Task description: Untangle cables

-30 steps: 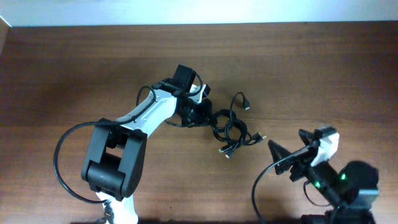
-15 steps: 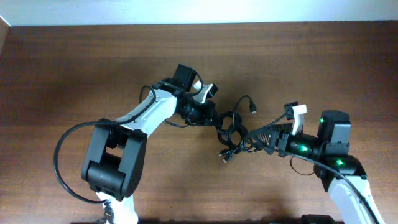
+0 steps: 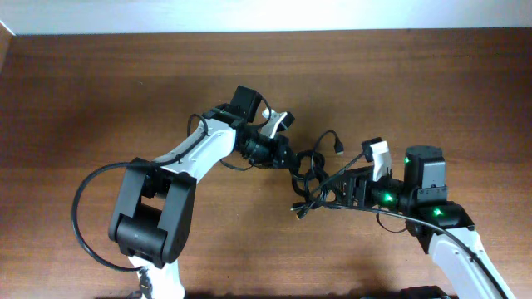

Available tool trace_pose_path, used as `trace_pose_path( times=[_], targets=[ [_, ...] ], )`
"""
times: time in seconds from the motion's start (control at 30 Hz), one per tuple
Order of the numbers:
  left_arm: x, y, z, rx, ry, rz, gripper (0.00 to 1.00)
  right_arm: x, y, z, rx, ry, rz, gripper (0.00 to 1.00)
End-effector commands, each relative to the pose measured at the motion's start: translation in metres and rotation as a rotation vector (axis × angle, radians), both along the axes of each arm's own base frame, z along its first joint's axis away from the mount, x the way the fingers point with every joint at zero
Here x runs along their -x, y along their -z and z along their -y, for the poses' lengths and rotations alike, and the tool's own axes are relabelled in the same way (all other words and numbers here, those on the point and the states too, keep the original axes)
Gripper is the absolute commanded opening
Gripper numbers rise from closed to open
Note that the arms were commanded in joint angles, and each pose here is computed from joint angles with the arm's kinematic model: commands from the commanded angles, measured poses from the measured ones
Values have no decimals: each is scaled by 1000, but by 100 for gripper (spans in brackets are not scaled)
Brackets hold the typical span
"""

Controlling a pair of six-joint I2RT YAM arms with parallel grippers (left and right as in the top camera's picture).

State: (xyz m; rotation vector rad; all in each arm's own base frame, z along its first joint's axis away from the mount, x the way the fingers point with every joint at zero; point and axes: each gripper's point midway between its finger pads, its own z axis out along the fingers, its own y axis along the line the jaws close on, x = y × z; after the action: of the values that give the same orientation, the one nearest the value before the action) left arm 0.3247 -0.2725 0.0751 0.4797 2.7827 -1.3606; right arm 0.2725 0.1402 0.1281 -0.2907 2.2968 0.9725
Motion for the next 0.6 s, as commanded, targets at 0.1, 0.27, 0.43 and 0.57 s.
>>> trace_pose_path(
  times=[0.1,0.27,0.43,0.57],
  targets=[
    [0,-10,4,58,20,-6,0,-12,4,10,65,78,0,68],
    [7,-14,12,85,45,-16,0,-12,25,10,76,74,-71,68],
    [9,-17,15,102,54,-23,0,-12,33,10,80,72,-100,68],
    [14,-22,20,137,72,-37,0,-12,33,10,81,66,-95,68]
  ],
)
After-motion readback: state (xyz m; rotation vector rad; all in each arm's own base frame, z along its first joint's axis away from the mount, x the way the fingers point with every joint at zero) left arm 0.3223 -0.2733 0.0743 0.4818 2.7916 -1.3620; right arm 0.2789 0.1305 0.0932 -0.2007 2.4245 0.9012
